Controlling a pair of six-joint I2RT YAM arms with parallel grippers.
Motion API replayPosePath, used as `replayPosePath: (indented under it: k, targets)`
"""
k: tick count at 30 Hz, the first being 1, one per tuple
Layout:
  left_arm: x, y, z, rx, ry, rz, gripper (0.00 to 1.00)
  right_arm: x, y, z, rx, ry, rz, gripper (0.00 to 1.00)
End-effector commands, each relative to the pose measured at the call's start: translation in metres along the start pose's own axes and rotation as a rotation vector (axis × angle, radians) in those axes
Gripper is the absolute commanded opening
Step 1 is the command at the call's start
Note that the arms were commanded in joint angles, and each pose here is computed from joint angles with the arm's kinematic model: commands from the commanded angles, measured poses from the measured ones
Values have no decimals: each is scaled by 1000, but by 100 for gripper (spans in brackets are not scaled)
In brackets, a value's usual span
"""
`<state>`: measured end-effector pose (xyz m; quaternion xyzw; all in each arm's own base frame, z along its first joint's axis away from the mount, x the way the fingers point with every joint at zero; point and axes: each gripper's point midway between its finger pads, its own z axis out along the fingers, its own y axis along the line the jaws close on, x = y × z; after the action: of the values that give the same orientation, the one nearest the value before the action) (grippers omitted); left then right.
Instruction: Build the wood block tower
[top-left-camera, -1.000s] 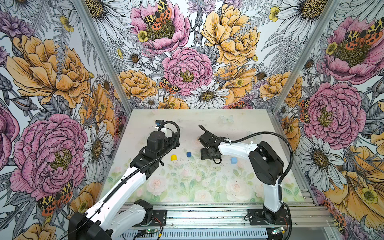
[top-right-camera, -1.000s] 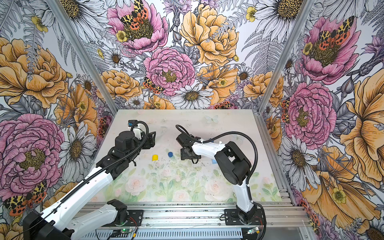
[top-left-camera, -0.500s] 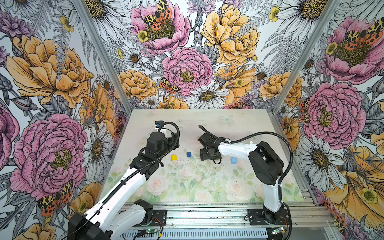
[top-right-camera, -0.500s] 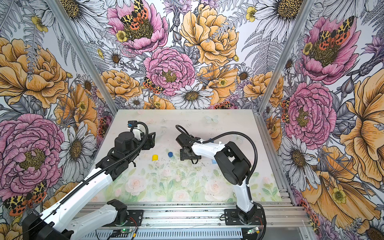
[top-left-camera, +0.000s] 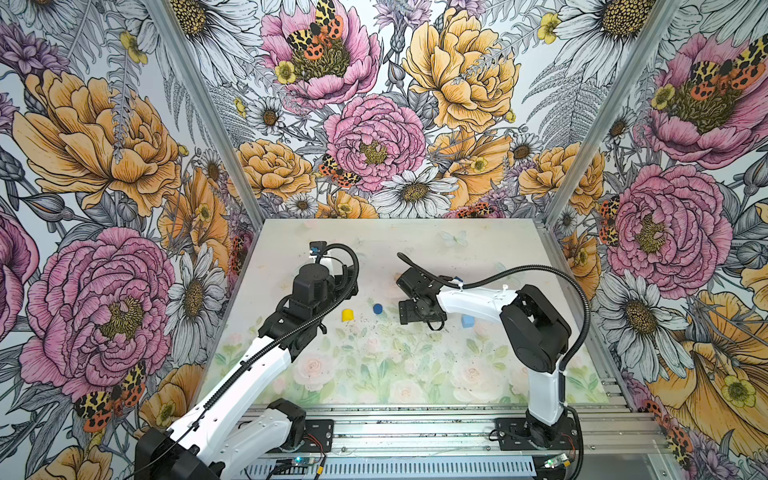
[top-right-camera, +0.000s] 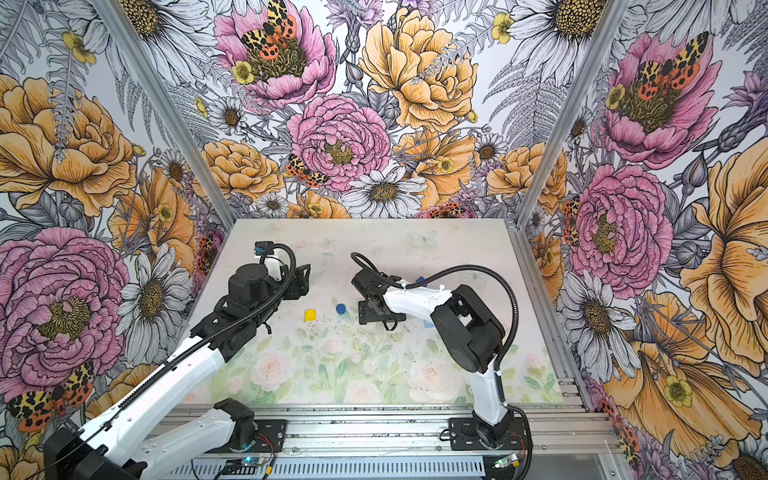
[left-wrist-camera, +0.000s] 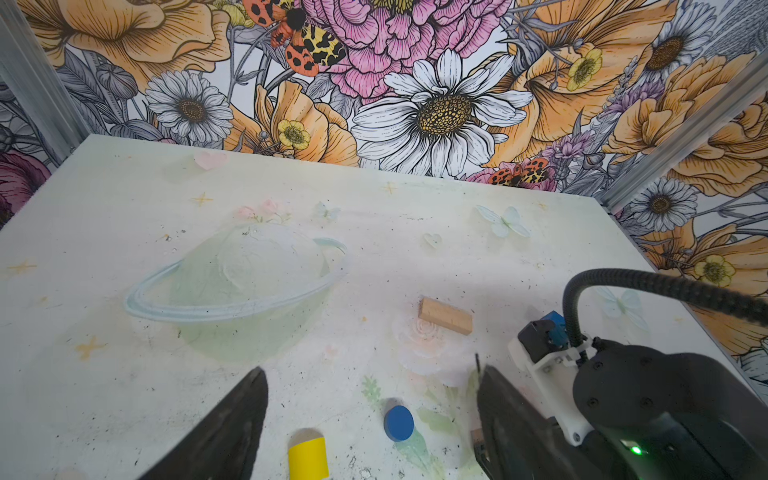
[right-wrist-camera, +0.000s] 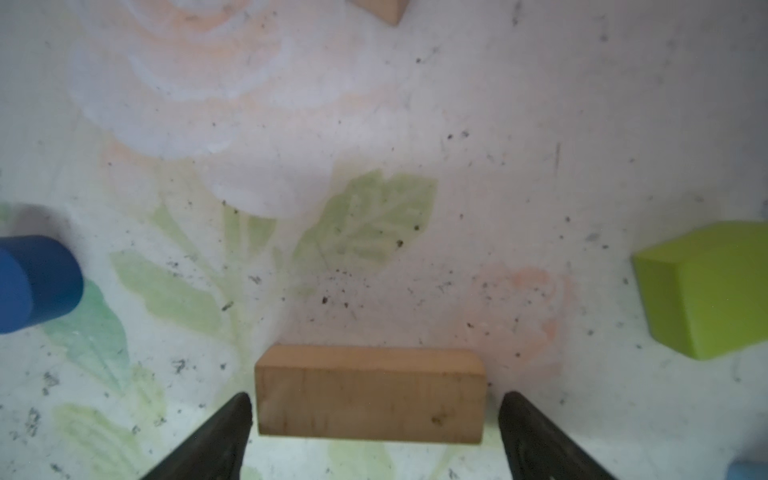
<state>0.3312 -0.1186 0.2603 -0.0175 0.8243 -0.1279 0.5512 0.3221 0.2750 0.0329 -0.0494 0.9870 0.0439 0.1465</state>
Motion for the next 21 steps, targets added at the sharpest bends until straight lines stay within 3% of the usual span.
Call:
replayPosePath:
  k: [1,8,11,16,18,21]
  targets:
    - [-1,1,2,-22,1,26,80,-18,2,-42,-52,-86,6,95]
    - [-10,-6,30,-42,30,44,79,-46,-18,-94,-122,-195,39,93]
    - [-13,-17,55,-18,71,48,71,-60,-34,-103,-137,-216,55,79]
    - [7,-43,124,135,296,16,66,-81,-45,-101,-217,-209,76,39]
    - [13,-51,149,201,383,-21,63,-91,-43,-99,-272,-209,86,34]
    - [32,-53,190,238,500,-61,58,-105,-42,-90,-352,-200,121,34]
